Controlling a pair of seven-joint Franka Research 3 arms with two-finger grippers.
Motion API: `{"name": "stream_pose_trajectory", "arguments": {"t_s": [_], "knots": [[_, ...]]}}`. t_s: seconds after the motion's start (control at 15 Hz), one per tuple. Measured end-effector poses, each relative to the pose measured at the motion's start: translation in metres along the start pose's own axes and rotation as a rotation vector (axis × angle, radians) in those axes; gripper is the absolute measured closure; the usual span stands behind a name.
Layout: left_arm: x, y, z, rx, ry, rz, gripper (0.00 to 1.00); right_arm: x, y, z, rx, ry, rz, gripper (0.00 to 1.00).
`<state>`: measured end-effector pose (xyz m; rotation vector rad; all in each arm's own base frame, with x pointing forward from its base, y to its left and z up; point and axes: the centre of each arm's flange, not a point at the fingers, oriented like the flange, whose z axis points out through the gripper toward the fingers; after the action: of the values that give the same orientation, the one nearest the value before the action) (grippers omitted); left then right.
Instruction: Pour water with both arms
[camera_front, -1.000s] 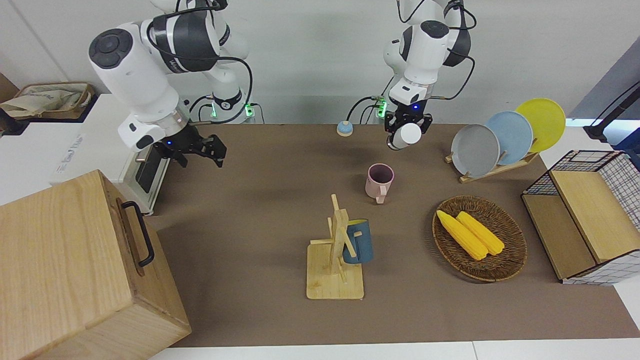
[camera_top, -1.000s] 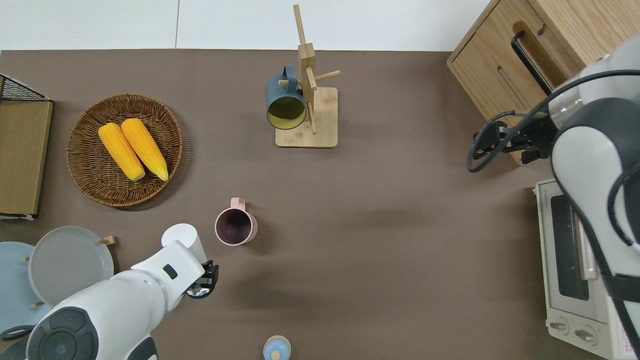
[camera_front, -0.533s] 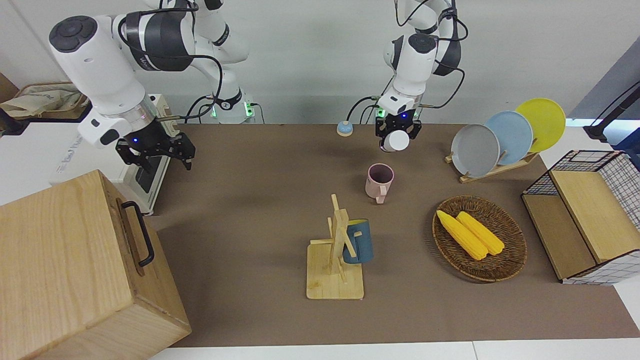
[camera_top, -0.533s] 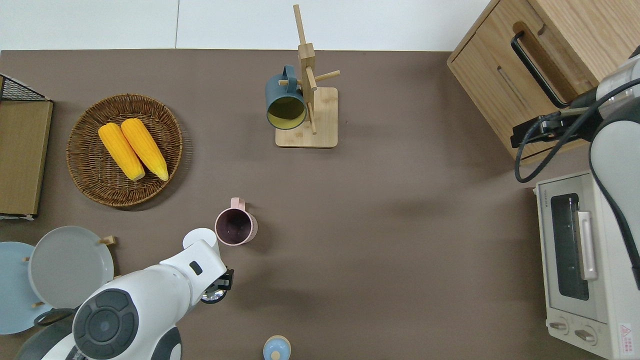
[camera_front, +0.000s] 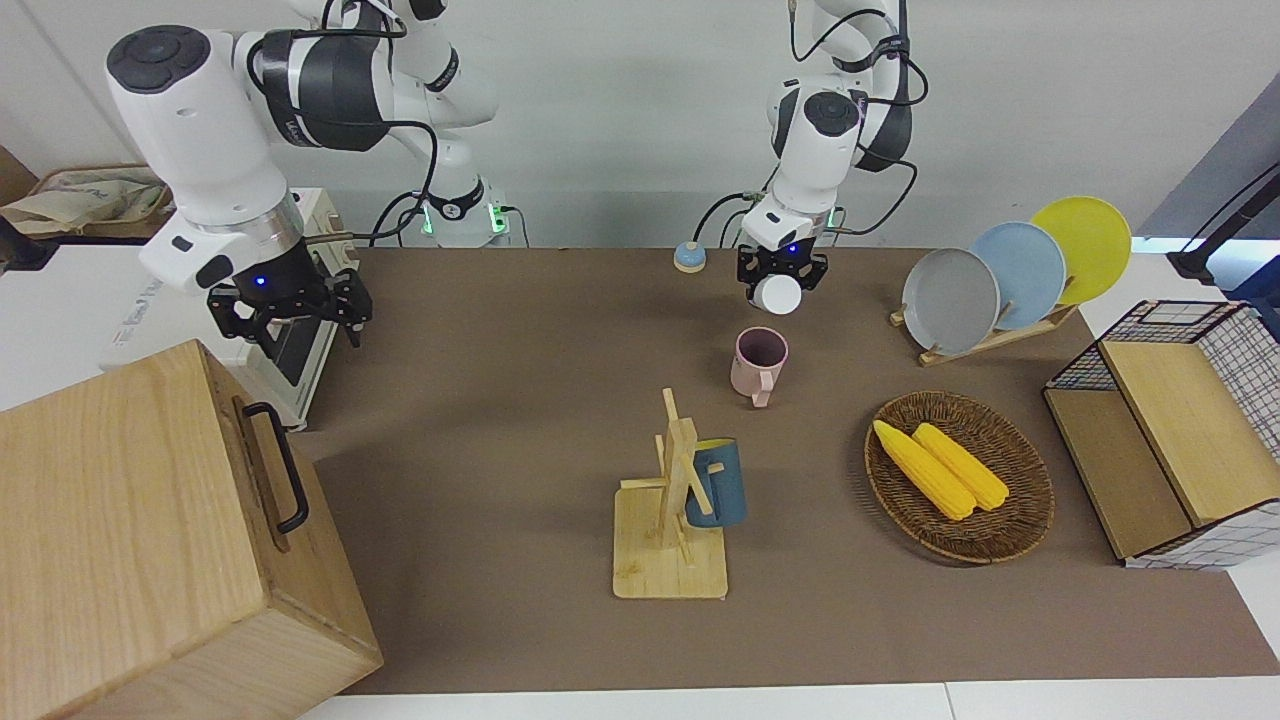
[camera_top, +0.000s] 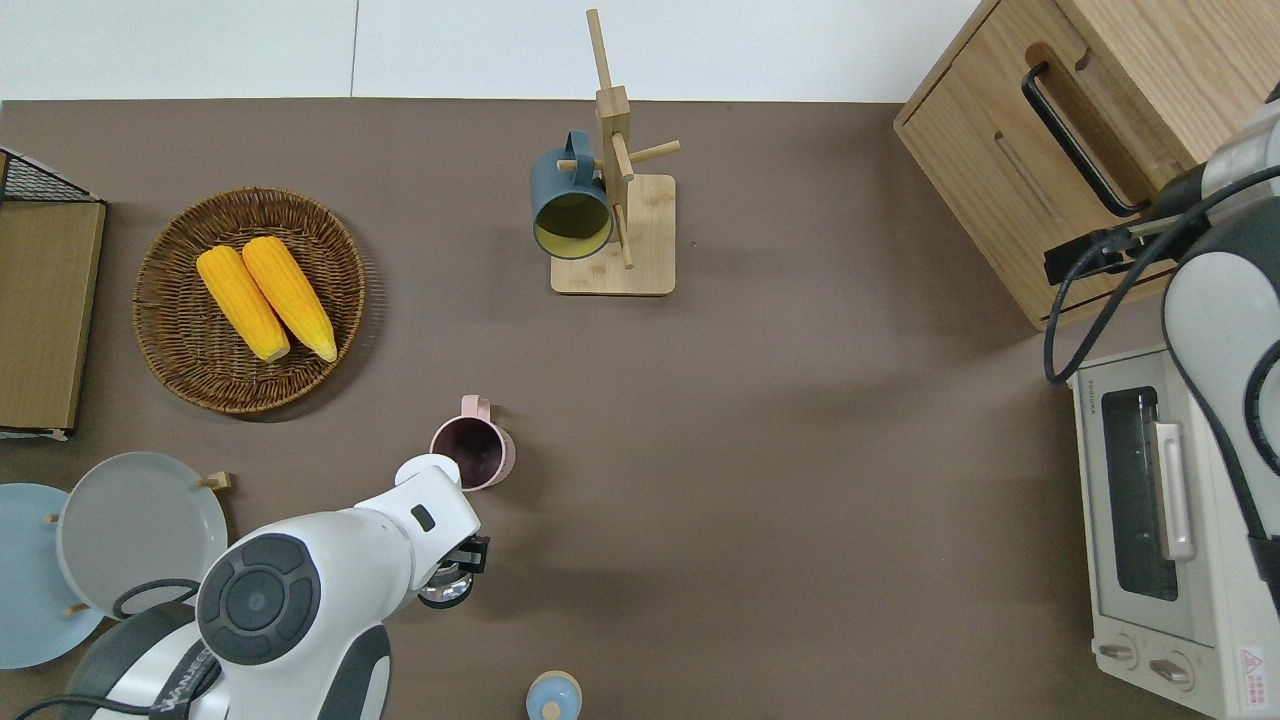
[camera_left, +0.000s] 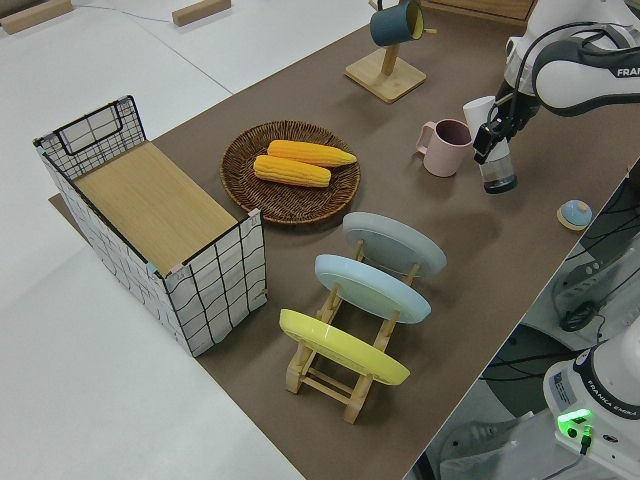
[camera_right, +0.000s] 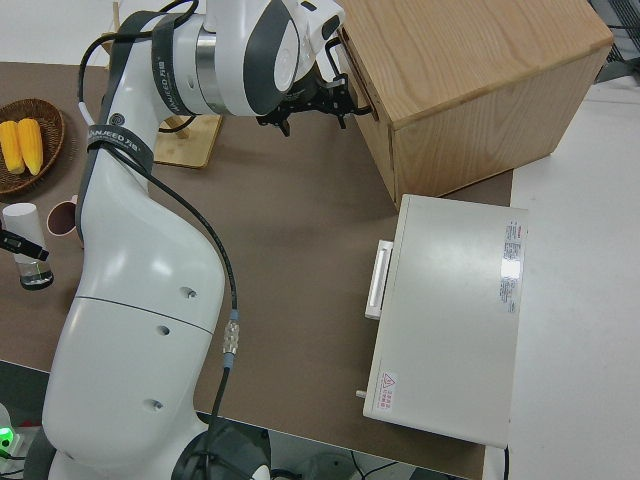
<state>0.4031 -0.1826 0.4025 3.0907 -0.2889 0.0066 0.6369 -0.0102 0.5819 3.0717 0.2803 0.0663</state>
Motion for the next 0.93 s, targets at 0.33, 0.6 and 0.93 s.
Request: {"name": "stream_pose_trajectory", "arguments": {"t_s": [0.33, 0.6, 0.93], "knots": [[0.011, 0.002, 0.001, -0.007, -0.07, 0.012, 0.36, -0.001, -0.004, 0.0, 0.004, -0.009, -0.006, 0.01], [0.016, 0.0, 0.014, 0.002, -0.137, 0.028, 0.36, -0.001, -0.006, -0.002, 0.005, -0.004, -0.011, 0.01], [0.034, -0.001, 0.013, 0.014, -0.214, 0.038, 0.36, -0.005, -0.008, -0.015, 0.004, 0.016, -0.013, 0.01]]}}
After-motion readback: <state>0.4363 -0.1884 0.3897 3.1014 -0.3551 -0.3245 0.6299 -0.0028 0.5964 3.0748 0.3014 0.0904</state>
